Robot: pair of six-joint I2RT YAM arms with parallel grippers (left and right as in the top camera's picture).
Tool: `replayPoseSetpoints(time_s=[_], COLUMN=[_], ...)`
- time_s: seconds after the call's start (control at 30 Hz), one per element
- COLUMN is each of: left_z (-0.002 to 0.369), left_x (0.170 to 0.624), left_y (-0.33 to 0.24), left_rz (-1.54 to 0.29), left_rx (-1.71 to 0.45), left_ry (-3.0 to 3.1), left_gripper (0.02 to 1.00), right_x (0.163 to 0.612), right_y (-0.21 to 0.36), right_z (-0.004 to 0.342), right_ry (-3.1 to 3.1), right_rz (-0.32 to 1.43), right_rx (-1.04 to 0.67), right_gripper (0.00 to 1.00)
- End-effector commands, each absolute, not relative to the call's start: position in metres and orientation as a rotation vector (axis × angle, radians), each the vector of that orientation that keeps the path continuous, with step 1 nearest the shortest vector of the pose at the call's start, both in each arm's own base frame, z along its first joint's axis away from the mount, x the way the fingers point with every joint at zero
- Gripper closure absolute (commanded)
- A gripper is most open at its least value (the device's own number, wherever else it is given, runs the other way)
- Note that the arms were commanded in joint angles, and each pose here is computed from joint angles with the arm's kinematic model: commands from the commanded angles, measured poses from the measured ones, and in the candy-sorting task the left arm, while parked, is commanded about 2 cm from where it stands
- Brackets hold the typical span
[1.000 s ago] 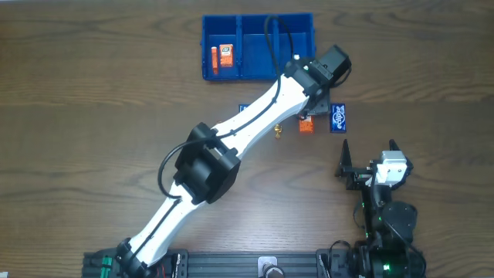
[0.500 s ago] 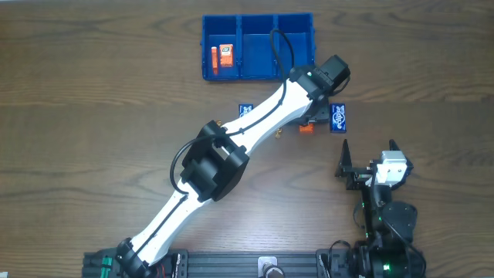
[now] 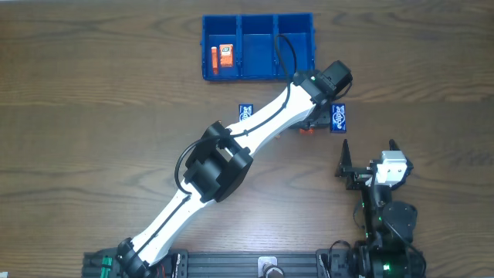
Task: Sort Candies Into Trays
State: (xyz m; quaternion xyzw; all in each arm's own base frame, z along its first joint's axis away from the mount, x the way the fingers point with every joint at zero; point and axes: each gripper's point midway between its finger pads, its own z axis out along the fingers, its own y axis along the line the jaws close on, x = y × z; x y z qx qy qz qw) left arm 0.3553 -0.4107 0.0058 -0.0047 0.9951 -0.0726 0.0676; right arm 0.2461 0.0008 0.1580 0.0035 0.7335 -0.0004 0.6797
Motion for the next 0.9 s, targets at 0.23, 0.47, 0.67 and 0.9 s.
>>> replayPoseSetpoints(time_s=[0.23, 0.47, 0.67, 0.9], left_z=[-0.014, 0.044, 0.171, 0.257], left_x=[0.355, 0.371, 0.408, 0.45], left_y=[-0.404, -0.402, -0.359, -0.271], left_rz=[-0.145, -0.189, -0.203, -0.186], left_rx=[-0.025, -0.007, 0.012, -0.081], left_ry=[3.007, 2.89, 2.622, 2.461], left_gripper=[0.733, 0.724, 0.715, 0.728], right_x=[0.246, 0.246, 0.246, 0.246], right_y=[0.001, 0.001, 0.001, 0.001], right_z=[0.157, 0.157, 0.157, 0.157], right_ry=[1.647, 1.647, 1.647, 1.647], right_rz=[-0.005, -0.005, -0.005, -0.005], right_rx=[0.001, 0.001, 0.001, 0.001], right_gripper=[0.003, 0.003, 0.003, 0.003])
